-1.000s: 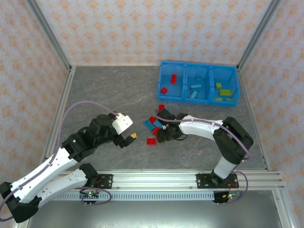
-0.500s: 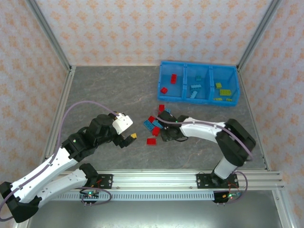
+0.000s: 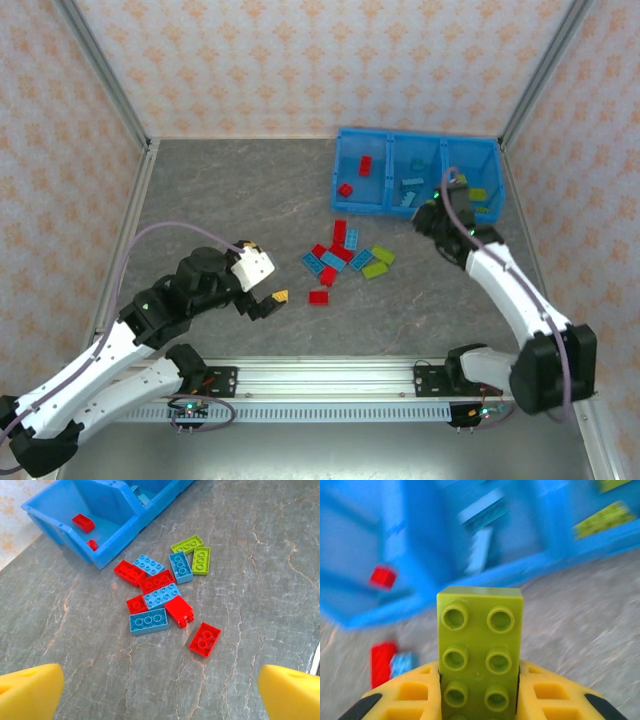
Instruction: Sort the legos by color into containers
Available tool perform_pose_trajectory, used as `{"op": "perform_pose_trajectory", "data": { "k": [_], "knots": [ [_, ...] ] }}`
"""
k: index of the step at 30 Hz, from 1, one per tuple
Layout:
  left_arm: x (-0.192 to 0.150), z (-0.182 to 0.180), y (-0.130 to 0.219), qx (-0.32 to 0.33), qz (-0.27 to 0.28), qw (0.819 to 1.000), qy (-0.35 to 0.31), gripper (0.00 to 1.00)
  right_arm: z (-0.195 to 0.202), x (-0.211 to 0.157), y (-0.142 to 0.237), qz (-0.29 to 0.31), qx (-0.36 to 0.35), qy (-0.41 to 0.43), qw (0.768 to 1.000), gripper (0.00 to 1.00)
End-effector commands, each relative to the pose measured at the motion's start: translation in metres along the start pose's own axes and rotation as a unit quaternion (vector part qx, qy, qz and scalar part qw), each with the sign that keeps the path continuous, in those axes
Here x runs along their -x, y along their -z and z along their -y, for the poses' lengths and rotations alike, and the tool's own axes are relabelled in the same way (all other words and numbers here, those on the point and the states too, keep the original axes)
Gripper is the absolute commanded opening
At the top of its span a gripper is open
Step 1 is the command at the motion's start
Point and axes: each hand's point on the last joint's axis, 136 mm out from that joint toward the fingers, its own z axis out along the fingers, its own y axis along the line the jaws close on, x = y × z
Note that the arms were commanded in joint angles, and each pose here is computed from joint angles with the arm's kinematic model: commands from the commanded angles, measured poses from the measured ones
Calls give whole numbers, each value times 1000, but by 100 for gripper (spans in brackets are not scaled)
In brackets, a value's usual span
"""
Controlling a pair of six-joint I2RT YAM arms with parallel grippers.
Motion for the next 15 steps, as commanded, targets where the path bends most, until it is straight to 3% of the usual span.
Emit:
{"op": "perform_pose_trajectory", "data": {
  "k": [1,6,9,10,12,15],
  "knots": [
    [6,-4,1,5,3,1000,-7,100,21,51,-28,10,-14,-37,999,21],
    [6,-9,2,19,0,1000,-11,100,58,112,-82,11,-66,-86,994,21],
    [6,-11,3,26,1,1000,-10,100,65,131,-108,-6,-82,-94,992,25],
    [5,-13,3,31,0,999,-10,100,67,134,-113,-13,-90,-94,991,31],
    [5,-16,3,41,-2,999,-8,100,64,142,-116,-34,-100,-91,990,54],
    [4,-19,3,47,-5,999,-7,100,61,147,-104,-39,-104,-94,989,65]
  ]
}}
